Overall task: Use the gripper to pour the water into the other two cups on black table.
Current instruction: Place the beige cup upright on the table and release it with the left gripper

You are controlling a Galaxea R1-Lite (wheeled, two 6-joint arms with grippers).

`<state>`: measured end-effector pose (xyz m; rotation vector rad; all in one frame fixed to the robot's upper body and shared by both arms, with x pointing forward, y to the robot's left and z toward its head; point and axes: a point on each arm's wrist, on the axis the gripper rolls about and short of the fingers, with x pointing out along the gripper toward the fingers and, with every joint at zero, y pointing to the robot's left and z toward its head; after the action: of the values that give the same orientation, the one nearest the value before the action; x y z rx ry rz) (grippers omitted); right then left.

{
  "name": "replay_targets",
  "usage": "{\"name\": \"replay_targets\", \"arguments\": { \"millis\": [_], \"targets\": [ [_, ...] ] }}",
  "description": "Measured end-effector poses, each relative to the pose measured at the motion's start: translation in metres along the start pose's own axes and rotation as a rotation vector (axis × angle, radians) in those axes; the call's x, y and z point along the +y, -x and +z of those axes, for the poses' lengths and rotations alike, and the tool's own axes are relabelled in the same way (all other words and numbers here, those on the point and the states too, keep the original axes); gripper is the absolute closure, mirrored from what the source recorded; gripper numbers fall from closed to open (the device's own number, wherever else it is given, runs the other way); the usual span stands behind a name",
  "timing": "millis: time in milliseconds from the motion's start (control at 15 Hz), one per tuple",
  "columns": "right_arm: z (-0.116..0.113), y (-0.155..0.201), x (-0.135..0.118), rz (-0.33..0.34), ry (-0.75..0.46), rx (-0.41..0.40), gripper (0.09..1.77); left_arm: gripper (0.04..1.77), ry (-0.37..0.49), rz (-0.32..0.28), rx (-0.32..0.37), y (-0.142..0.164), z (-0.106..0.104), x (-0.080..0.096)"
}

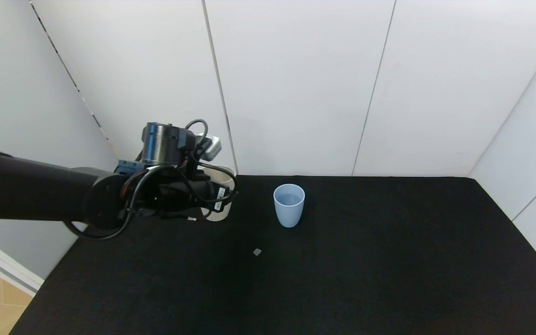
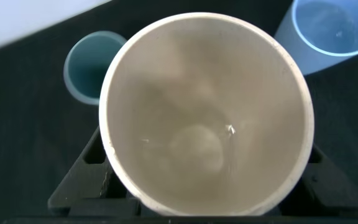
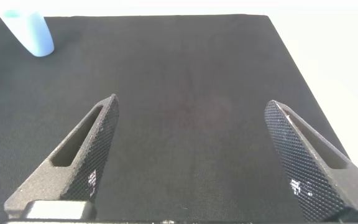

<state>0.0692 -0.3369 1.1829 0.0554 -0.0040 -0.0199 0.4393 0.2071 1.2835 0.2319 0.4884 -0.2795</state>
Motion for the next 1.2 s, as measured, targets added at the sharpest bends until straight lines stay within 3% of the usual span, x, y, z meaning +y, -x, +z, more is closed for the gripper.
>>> {"name": "replay_targets", "arguments": {
  "millis": [200,467,667,867,1200],
  "targets": [
    [0.000,0.000,0.000,0.000,0.000,0.000,0.15,0.56,0.114,0.031,-0.050,0.018,-0.028,0.009],
    [0.000,0.000,0.000,0.000,0.001,0.000,0.15,0.56,0.193,0.069,-0.133,0.032,-0.065,0.016],
    [0.000,0.000,0.000,0.000,0.000,0.000,0.15,0.56,0.232,0.061,-0.102,0.032,-0.089,0.013],
    [0.000,0.000,0.000,0.000,0.001,0.000,0.15,0.56,0.257,0.028,-0.063,0.026,-0.101,0.005],
    [0.000,0.000,0.000,0.000,0.000,0.000,0.15,0.56,0.253,-0.007,-0.141,0.014,-0.111,-0.002]
  ]
}}
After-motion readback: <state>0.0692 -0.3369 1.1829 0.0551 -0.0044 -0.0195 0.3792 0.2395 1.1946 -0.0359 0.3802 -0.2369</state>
